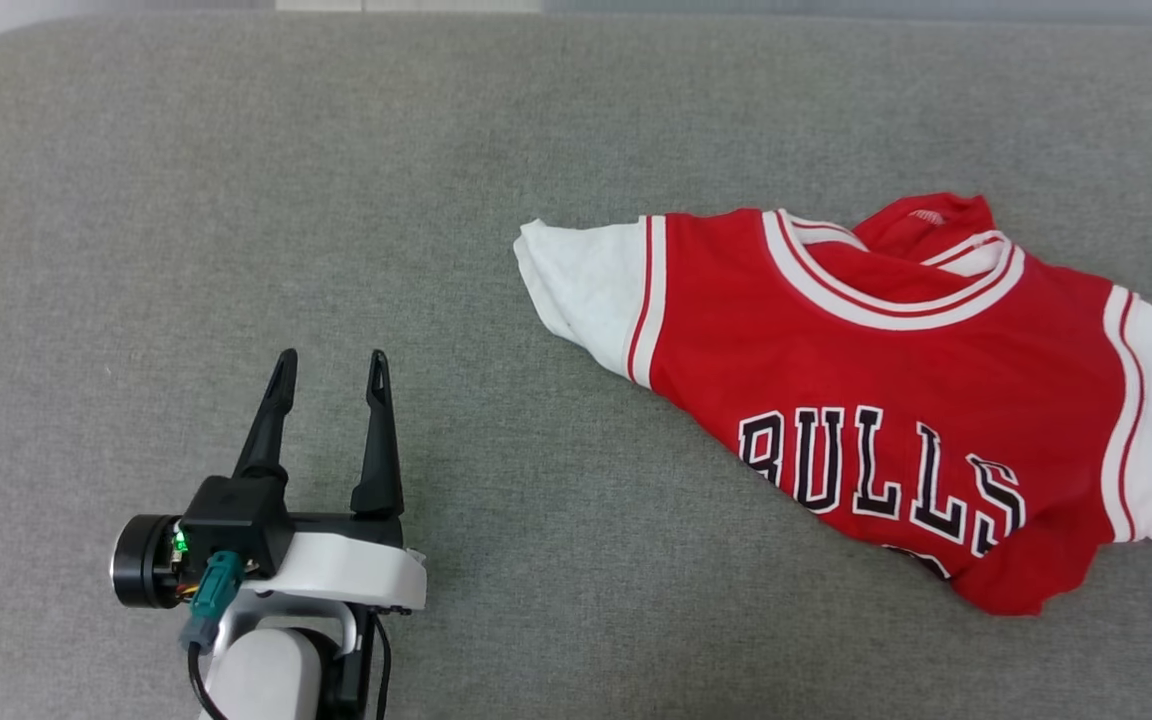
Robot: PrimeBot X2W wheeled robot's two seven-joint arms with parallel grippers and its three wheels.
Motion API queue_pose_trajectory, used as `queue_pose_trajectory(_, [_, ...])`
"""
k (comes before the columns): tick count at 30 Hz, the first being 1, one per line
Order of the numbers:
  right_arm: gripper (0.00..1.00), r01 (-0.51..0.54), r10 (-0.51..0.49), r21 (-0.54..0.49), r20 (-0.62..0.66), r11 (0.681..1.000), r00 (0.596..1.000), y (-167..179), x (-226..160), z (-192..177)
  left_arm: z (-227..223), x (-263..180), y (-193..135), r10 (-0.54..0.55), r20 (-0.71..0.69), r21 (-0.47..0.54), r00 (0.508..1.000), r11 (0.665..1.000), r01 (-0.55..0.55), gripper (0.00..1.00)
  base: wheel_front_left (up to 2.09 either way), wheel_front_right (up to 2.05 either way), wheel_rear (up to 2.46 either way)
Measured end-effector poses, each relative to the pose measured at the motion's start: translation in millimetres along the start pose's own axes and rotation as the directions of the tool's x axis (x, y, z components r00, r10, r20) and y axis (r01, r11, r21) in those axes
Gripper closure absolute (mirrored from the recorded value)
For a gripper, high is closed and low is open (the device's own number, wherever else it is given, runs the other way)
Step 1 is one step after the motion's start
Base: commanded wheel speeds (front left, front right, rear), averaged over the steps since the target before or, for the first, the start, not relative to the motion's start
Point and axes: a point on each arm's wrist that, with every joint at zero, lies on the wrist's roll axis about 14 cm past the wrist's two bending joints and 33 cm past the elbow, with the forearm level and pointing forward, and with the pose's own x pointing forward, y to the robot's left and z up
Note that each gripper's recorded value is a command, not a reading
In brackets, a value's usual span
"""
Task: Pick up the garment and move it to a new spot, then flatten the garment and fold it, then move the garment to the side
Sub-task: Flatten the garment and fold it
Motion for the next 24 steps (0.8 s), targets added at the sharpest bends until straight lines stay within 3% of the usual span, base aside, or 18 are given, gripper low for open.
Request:
queue_pose_trajectory(4, [0.00,0.021,-0.016,-0.026,0.174,0.999,0.985,-3.1,-16.7,28.6,11.4,0.0,3.1,-0.005,0.031,0.005,1.000,1.000,0.005,0.00,0.00,0.00,0.00])
queue_pose_trajectory(5, [0.00,0.029,-0.022,-0.029,0.234,0.999,0.972,-5.3,-23.6,40.6,15.8,1.2,4.7,-0.005,0.043,0.010,0.999,1.000,0.005,0.00,0.00,0.00,0.00])
queue_pose_trajectory(6, [0.00,0.054,-0.037,-0.037,0.363,0.998,0.931,-10.8,-39.3,66.7,27.9,5.7,7.5,-0.014,0.079,0.031,0.997,0.999,0.012,0.00,0.00,0.00,0.00])
queue_pose_trajectory(7, [0.00,0.054,-0.037,-0.037,0.363,0.998,0.931,-10.8,-39.3,66.7,27.9,5.7,7.5,-0.014,0.079,0.031,0.997,0.999,0.012,0.00,0.00,0.00,0.00])
queue_pose_trajectory(8, [0.00,0.079,-0.053,-0.034,0.483,0.996,0.874,-15.9,-56.7,90.0,41.6,11.8,9.1,-0.031,0.118,0.050,0.993,0.998,0.025,0.00,0.00,0.00,0.00])
queue_pose_trajectory(12, [0.00,0.101,-0.062,-0.021,0.662,0.995,0.747,-14.1,-85.6,121.9,70.5,29.3,11.0,-0.081,0.196,0.099,0.977,0.993,0.062,0.00,0.00,0.00,0.00])
queue_pose_trajectory(15, [0.00,0.114,-0.064,-0.016,0.745,0.993,0.664,-8.6,-100.3,133.3,83.0,45.3,9.8,-0.127,0.220,0.131,0.967,0.986,0.100,0.00,0.00,0.00,0.00])
queue_pose_trajectory(19, [0.00,0.115,-0.068,0.000,0.809,0.993,0.584,5.4,-110.4,136.5,107.5,75.6,1.3,-0.202,0.238,0.178,0.950,0.971,0.161,0.00,0.00,0.00,0.00])
queue_pose_trajectory(23, [0.00,0.120,-0.081,0.021,0.852,0.993,0.518,19.3,-121.2,132.7,118.4,105.6,-13.3,-0.259,0.156,0.203,0.953,0.953,0.226,0.00,0.00,0.00,0.00])
queue_pose_trajectory(24, [0.00,0.120,-0.081,0.021,0.852,0.993,0.518,19.3,-121.2,132.7,118.4,105.6,-13.3,-0.259,0.156,0.203,0.953,0.953,0.226,0.00,0.00,0.00,0.00])
